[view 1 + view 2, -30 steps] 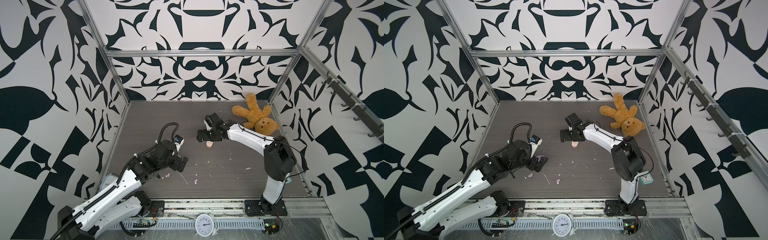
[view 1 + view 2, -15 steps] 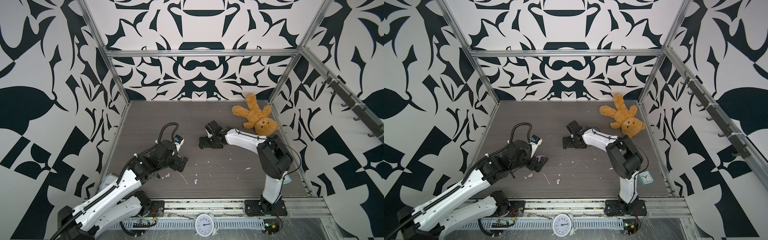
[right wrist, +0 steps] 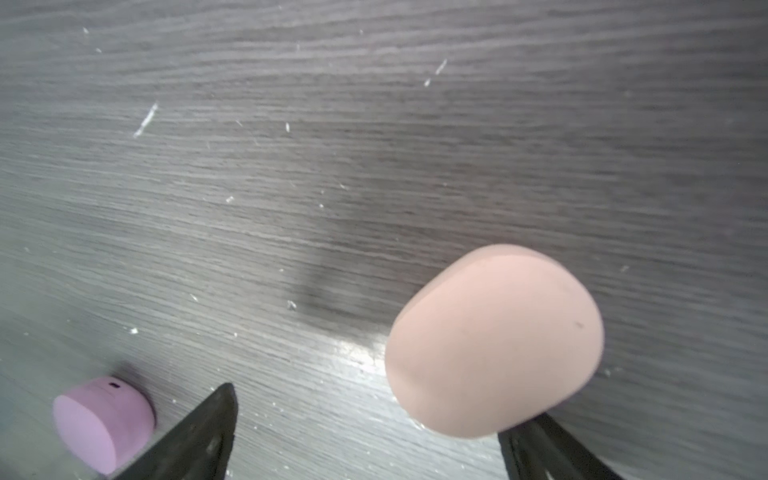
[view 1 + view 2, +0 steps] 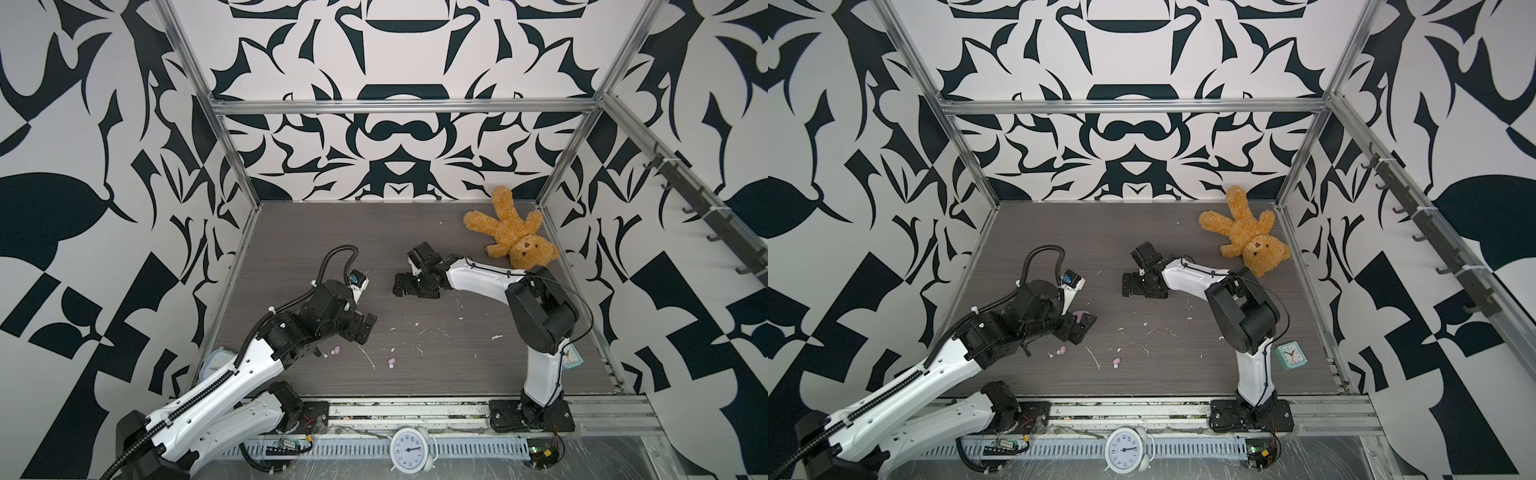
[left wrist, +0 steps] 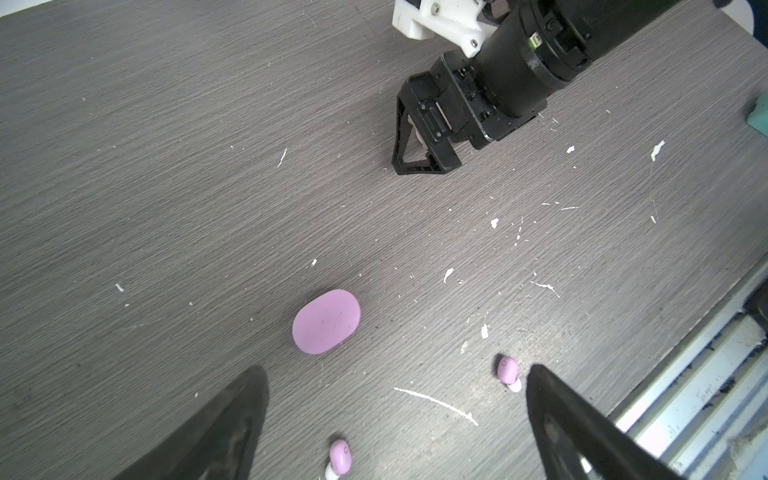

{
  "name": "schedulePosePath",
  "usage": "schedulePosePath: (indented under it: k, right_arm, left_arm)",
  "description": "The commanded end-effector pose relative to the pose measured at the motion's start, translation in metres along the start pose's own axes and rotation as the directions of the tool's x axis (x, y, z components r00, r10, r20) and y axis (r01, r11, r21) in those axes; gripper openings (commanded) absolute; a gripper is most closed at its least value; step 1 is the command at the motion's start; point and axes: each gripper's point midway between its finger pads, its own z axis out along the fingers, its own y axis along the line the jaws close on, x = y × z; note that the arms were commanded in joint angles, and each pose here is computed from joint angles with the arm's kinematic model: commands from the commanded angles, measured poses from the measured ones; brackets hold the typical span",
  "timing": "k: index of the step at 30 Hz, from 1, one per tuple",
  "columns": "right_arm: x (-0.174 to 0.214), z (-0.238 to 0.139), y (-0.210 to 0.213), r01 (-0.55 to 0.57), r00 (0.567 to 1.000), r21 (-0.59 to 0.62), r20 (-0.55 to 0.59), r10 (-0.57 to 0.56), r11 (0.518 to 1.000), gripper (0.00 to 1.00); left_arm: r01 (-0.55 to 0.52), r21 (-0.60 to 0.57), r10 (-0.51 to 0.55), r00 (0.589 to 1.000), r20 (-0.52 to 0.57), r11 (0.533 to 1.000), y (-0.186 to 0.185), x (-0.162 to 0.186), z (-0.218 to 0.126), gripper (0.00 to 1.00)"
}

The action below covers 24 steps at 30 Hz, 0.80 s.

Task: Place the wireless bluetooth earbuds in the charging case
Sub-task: 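Move the right gripper over the lilac oval case while the left arm rises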

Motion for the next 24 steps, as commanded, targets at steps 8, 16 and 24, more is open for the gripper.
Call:
schedulePosePath:
  k: [8,16,24]
  right_arm:
    - [-0.01,0.011,0.041,-0.034,0.999,-0.104,0.012,0.036,0.994,0.96]
    - [-0.009,0.005,0.048,0.001,0.999,-0.079,0.039,0.002,0.997,0.96]
    - [0.027,-0.049,0.067,0.054,0.99,0.005,0.134,-0.055,0.999,0.99]
  left_arm:
    - [-0.001,0.007,0.001,1.0,-0.006,1.0,-0.001,0.004,0.001,0.99]
    - [0.0,0.008,0.0,1.0,0.0,1.0,-0.001,0.004,0.0,0.99]
    - [0.016,-0.018,-0.015,0.998,0.057,1.0,0.005,-0.008,-0.017,0.99]
